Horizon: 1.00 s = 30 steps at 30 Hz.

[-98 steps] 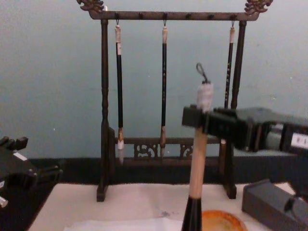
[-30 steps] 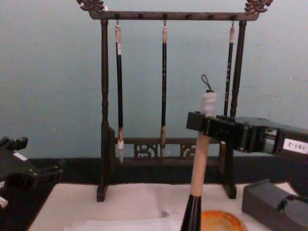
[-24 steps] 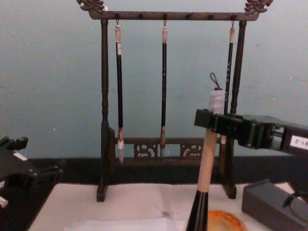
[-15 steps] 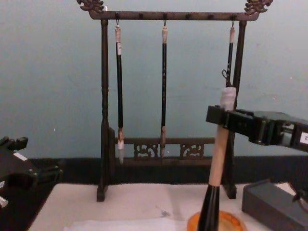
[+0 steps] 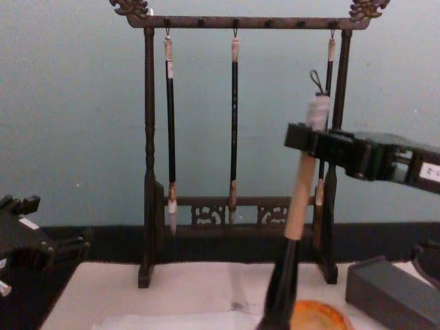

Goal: Pick up the brush from the inkstone, write on the paper, then place the brush back to its original position.

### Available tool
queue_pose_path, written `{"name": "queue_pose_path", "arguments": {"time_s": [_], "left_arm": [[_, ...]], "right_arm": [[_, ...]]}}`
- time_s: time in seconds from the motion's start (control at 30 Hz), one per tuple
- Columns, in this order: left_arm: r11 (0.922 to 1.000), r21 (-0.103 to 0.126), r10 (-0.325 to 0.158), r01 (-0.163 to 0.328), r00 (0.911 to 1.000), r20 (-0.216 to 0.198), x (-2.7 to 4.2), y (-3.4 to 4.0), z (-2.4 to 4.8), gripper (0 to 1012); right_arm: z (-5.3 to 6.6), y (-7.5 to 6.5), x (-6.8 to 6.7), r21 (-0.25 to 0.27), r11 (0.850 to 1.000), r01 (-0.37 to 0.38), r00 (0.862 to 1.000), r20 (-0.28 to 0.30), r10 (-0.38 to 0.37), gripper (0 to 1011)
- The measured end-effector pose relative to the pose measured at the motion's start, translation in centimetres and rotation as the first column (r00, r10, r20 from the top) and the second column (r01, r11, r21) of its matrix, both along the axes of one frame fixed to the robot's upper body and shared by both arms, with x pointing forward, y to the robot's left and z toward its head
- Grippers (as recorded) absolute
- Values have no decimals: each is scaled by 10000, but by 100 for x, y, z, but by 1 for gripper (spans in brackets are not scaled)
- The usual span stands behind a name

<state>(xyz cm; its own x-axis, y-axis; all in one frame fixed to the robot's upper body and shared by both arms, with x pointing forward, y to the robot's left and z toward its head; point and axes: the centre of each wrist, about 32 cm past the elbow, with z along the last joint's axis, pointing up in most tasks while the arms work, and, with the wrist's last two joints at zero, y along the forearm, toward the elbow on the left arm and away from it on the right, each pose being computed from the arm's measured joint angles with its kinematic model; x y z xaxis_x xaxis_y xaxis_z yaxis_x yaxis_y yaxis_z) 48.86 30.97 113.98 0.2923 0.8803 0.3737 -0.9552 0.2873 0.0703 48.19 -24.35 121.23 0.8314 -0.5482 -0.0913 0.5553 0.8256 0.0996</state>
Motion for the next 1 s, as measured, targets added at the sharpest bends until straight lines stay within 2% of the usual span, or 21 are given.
{"name": "queue_pose_path", "arguments": {"time_s": [0.17, 0.37, 0.67, 1.0], "left_arm": [[10000, 0, 0, 0, 10000, 2, 0, 0, 1, 1009], [10000, -1, 0, 0, 10000, 1, 0, 0, 0, 1009], [10000, 0, 0, 0, 10000, 0, 0, 0, 0, 1010], [10000, 0, 0, 0, 10000, 1, 0, 0, 0, 1010]], "right_arm": [[12, 108, -26, 106, 9991, -408, 9992, 27, 408, 162], [-57, 182, -57, 29, 9982, -601, 9980, -204, 602, 162], [-151, 158, -52, -226, 9991, -346, 9988, -354, 338, 162], [-199, 81, -26, -589, 9980, 227, 9997, -74, -232, 162]]}}
